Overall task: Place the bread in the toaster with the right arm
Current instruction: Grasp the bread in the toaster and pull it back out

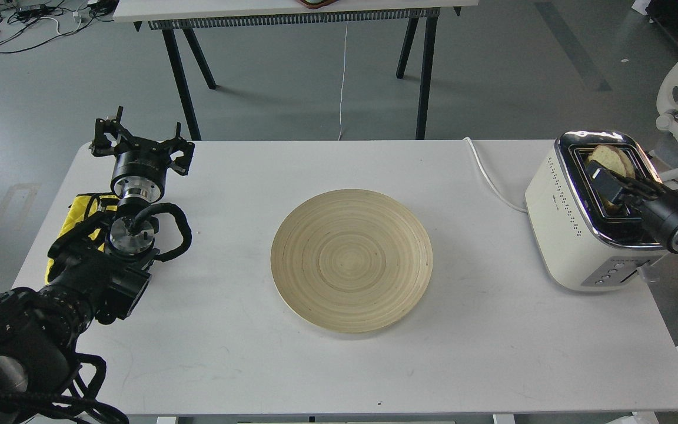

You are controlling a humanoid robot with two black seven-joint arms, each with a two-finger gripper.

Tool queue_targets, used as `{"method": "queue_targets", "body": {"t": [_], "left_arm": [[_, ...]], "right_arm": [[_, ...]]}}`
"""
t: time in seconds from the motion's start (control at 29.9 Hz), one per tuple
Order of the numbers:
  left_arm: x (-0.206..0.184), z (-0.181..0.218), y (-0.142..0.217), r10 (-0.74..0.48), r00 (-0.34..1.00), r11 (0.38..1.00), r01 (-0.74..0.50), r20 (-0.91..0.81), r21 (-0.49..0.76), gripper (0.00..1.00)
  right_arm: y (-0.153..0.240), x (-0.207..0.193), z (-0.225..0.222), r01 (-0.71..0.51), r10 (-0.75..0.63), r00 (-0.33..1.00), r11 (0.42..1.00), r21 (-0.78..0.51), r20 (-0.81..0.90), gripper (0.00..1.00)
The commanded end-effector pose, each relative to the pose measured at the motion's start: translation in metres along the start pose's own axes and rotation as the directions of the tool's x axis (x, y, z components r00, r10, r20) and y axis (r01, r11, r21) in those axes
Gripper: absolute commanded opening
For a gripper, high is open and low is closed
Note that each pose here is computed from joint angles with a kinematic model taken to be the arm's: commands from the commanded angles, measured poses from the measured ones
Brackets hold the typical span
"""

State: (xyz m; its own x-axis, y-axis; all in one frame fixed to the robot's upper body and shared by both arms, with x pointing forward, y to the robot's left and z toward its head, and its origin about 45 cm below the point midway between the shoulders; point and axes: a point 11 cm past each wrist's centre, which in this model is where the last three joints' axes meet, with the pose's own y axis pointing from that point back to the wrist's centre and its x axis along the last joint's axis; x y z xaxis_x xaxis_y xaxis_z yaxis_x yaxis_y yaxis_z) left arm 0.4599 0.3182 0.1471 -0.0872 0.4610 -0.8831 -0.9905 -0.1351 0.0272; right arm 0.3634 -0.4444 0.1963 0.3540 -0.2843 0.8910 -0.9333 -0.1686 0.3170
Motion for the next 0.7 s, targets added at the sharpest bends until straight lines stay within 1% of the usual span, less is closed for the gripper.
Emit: {"method": "queue_targets", "body": {"t": [0.0, 0.03, 0.2, 0.23, 0.33, 0.4, 0.5, 0.6, 0.67], "left_arm": [[0.0, 0.0, 0.0, 0.0, 1.0, 1.0, 0.0, 0.0, 0.0, 1.0], [0.0, 0.0, 0.0, 0.0, 1.0, 1.0, 0.0, 0.0, -0.001, 1.0], [0.0, 0.0, 0.0, 0.0, 1.0, 1.0, 0.0, 0.0, 0.0, 1.0], [0.0, 0.0, 0.0, 0.0, 1.0, 1.0, 0.0, 0.0, 0.0, 1.0], [0.0, 0.0, 0.0, 0.0, 1.0, 1.0, 0.0, 0.0, 0.0, 1.0], [0.0, 0.0, 0.0, 0.0, 1.0, 1.0, 0.0, 0.0, 0.0, 1.0], [0.0, 0.0, 0.0, 0.0, 1.0, 1.0, 0.0, 0.0, 0.0, 1.0], [0.0, 0.0, 0.0, 0.0, 1.0, 1.0, 0.0, 0.0, 0.0, 1.0], [0.0, 0.0, 0.0, 0.0, 1.0, 1.0, 0.0, 0.0, 0.0, 1.0]], "right_arm": [[0.0, -0.001, 0.0, -0.001, 0.001, 1.0, 1.0, -0.001, 0.0, 0.36], [-0.001, -0.002, 0.0, -0.001, 0.001, 1.0, 1.0, 0.0, 0.001, 0.32], [-0.001, 0.002, 0.001, -0.019, 0.019, 1.0, 1.0, -0.003, 0.003, 0.03], [-0.001, 0.004, 0.001, -0.025, 0.025, 1.0, 1.0, -0.003, 0.003, 0.01], [-0.001, 0.013, -0.002, -0.072, 0.072, 0.997, 0.997, -0.001, 0.024, 0.0], [-0.003, 0.026, -0.007, -0.127, 0.126, 0.989, 0.992, 0.004, 0.071, 0.0], [-0.001, 0.063, -0.024, -0.229, 0.22, 0.959, 0.973, 0.031, 0.179, 0.0], [0.002, 0.1, -0.059, -0.343, 0.288, 0.88, 0.935, 0.086, 0.377, 0.0], [0.003, 0.108, -0.085, -0.385, 0.271, 0.813, 0.914, 0.127, 0.516, 0.0]]}}
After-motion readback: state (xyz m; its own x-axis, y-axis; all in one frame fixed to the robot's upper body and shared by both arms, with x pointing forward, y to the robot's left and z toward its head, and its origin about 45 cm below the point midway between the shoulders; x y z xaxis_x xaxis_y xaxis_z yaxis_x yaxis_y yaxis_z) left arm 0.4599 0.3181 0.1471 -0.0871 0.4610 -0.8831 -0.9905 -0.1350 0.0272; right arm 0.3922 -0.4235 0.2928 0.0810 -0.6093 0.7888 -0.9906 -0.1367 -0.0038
